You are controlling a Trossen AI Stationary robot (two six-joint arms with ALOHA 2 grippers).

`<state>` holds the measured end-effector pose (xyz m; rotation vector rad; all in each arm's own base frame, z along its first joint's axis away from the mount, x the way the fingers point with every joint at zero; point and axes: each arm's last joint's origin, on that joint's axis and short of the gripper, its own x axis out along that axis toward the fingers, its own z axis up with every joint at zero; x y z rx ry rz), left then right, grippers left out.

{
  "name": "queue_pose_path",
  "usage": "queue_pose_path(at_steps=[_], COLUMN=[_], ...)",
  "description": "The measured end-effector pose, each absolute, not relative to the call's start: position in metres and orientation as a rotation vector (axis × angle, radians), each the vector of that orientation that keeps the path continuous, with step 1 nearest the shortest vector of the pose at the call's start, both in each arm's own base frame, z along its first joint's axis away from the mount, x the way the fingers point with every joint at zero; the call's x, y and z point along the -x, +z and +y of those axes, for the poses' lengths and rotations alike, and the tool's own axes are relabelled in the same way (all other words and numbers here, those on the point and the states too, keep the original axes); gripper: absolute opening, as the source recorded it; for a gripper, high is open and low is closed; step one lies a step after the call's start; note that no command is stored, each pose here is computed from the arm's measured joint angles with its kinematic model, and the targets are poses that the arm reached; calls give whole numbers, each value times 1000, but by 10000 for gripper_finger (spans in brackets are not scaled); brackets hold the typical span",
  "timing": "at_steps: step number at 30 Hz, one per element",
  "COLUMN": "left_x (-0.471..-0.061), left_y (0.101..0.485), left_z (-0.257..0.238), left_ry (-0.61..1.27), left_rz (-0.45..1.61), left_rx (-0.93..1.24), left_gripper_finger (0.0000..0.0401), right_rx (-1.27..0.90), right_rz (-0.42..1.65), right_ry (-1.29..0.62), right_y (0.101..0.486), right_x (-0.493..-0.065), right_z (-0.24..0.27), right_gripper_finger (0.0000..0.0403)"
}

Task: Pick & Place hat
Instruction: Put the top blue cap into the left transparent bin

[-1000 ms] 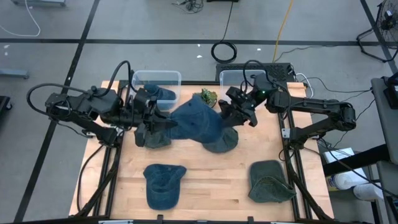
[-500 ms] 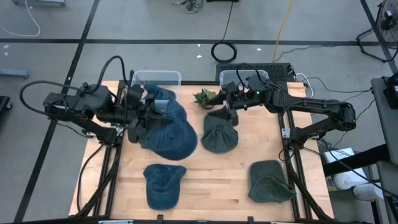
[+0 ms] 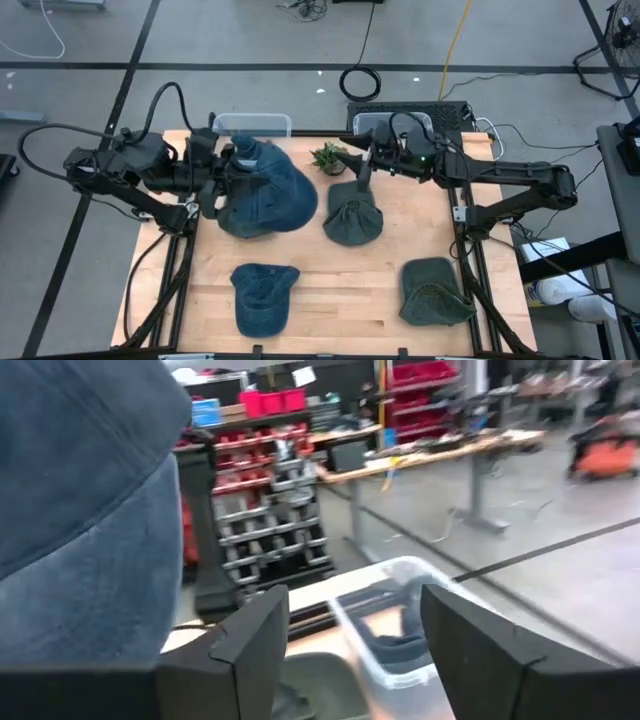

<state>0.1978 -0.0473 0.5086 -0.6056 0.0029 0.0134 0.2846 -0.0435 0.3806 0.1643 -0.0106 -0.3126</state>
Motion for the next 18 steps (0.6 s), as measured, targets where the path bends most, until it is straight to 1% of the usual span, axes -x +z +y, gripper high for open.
queue_pose_path(at_steps=[9, 13, 18], left_x=[-195, -196, -193], left_y=[501, 500, 497], left_z=[-41, -33, -18], left_ry=[133, 155, 178], left_rz=[58, 64, 91], left_rx=[570, 567, 593], left_gripper_finger=[22, 22, 22], right_rx=[-80, -68, 60], right_rz=[21, 20, 53], right_ry=[-489, -528, -555], right_y=[381, 381, 382], right_x=[-280, -279, -278], right_z=[-22, -10, 2], right_gripper_finger=[216, 213, 208])
